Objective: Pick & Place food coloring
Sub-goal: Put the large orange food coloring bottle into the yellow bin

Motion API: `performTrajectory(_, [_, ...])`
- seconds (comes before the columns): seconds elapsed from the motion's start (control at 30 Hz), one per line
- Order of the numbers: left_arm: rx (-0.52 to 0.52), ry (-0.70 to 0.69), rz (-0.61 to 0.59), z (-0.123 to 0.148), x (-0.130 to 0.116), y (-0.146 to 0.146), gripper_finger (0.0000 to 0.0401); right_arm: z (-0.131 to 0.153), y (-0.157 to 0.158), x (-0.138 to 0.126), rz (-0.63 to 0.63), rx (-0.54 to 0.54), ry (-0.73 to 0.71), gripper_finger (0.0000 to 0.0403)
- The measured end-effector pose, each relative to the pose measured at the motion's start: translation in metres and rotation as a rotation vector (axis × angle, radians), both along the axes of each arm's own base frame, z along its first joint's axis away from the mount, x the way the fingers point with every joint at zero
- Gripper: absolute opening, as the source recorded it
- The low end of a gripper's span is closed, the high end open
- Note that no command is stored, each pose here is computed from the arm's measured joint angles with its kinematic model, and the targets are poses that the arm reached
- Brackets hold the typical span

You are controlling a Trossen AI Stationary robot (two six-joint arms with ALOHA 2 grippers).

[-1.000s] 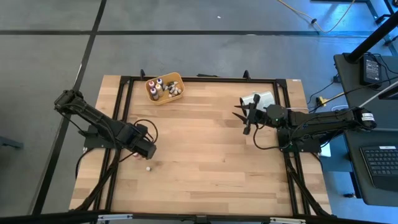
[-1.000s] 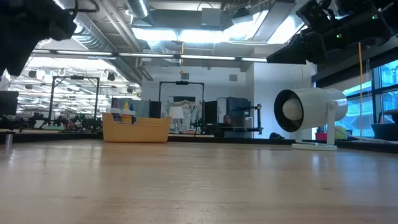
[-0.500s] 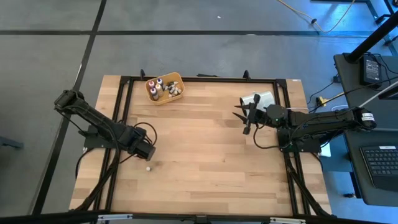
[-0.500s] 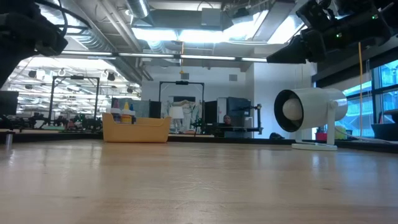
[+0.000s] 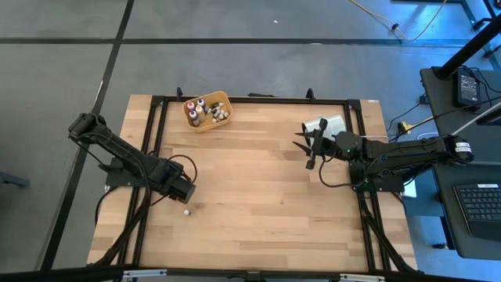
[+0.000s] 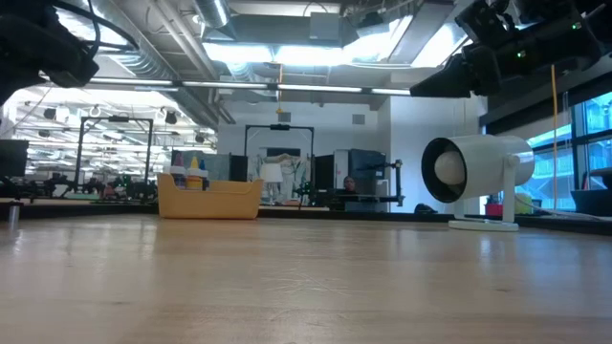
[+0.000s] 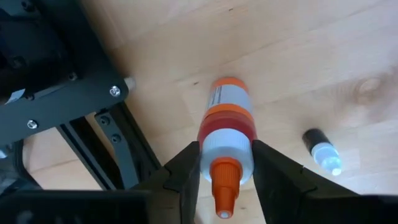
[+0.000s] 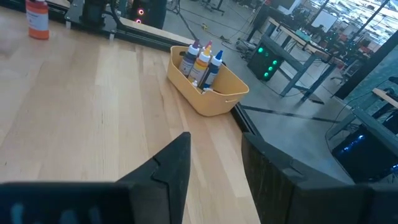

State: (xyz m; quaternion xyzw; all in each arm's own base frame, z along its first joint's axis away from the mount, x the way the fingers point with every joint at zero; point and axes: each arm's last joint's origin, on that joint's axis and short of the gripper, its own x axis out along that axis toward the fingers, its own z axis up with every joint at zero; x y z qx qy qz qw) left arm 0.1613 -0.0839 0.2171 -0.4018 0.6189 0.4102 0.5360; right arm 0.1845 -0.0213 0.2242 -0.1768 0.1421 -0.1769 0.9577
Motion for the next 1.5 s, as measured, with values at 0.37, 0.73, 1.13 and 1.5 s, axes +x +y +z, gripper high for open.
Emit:
performTrajectory(0.37, [-0.032,-0.074,-0.087,0.002,0.009,0.009,0.0121,0.000,0.000,0.000,0.001,-0.007,0.003,0.0145])
performTrajectory(0.73, [0.173,-0.496,-0.247,0.025,0.040,0.082,0.0119,0.000,0.000,0.000,0.002,-0.010,0.004,0.0145])
performTrajectory(1.13, [0.494,-0.508,-0.342,0.097,0.043,0.182,0.0114,0.000,0.000,0.000,0.002,-0.012,0.003,0.0145])
performTrajectory(1.5, [0.344,-0.233,-0.311,0.074,0.044,0.243,0.0117,0.000,0.000,0.000,0.003,-0.014,0.004,0.0145])
